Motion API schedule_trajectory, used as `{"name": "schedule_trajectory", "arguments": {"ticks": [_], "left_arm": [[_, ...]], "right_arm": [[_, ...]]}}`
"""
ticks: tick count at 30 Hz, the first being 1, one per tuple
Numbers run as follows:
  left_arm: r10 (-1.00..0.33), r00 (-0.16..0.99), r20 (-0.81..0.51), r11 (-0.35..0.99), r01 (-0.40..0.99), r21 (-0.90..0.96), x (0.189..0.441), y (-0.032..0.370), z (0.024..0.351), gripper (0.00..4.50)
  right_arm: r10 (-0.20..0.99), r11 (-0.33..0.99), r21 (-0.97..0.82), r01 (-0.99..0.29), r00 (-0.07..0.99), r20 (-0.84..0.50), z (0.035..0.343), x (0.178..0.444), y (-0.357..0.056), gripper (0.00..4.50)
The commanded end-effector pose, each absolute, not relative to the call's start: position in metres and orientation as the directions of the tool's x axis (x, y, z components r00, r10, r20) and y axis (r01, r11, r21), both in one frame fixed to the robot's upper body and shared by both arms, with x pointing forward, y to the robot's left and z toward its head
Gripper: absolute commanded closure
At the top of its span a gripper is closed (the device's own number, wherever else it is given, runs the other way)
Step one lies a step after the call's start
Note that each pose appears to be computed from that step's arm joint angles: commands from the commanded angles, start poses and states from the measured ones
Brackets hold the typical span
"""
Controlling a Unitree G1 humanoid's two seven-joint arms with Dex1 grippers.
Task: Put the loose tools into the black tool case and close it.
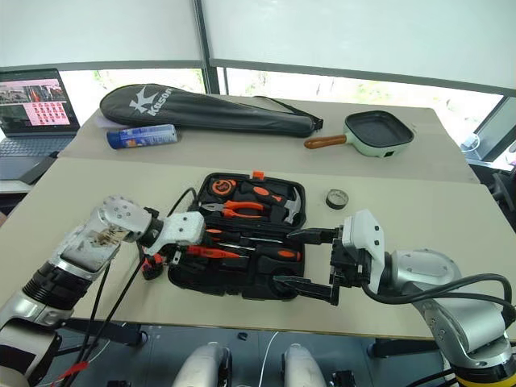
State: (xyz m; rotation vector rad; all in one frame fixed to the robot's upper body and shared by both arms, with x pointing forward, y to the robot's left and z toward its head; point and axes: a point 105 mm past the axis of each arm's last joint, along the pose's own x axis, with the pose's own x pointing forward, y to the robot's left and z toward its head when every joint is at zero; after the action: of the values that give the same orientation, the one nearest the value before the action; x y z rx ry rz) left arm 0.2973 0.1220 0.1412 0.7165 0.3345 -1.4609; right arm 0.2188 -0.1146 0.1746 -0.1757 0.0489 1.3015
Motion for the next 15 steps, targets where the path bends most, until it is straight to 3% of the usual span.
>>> {"name": "schedule_trajectory", "arguments": {"ticks": [1,3,6,9,12,13,15], "left_arm": [[-0.831,0.136,-0.539,-0.03,0.957,0.288,0.298,0.122,0.161,1.24],[-0.842,0.139,-0.52,-0.014,0.96,0.279,0.3,0.127,0.159,1.24],[-0.902,0.151,-0.406,0.036,0.96,0.277,0.306,0.127,0.158,2.02],[-0.937,0.154,-0.313,0.082,0.969,0.233,0.312,0.127,0.148,3.1],[-0.932,0.135,-0.336,0.061,0.973,0.222,0.312,0.128,0.132,4.21],[-0.935,0.13,-0.329,0.062,0.976,0.21,0.312,0.126,0.126,4.45],[-0.935,0.113,-0.337,0.044,0.978,0.206,0.309,0.124,0.117,4.45]], "right_arm": [[0.962,0.231,-0.119,-0.966,0.245,-0.118,0.182,0.213,-0.113,0.0],[0.963,0.232,-0.117,-0.966,0.245,-0.115,0.181,0.213,-0.114,0.0],[0.963,0.238,-0.12,-0.964,0.25,-0.098,0.182,0.213,-0.113,0.0],[0.957,0.268,-0.169,-0.949,0.282,-0.064,0.186,0.219,-0.112,0.0],[0.951,0.291,-0.201,-0.935,0.306,-0.044,0.188,0.224,-0.114,0.0],[0.951,0.292,-0.202,-0.935,0.306,-0.043,0.188,0.224,-0.115,0.0],[0.951,0.294,-0.201,-0.934,0.308,-0.041,0.188,0.224,-0.115,0.0]]}}
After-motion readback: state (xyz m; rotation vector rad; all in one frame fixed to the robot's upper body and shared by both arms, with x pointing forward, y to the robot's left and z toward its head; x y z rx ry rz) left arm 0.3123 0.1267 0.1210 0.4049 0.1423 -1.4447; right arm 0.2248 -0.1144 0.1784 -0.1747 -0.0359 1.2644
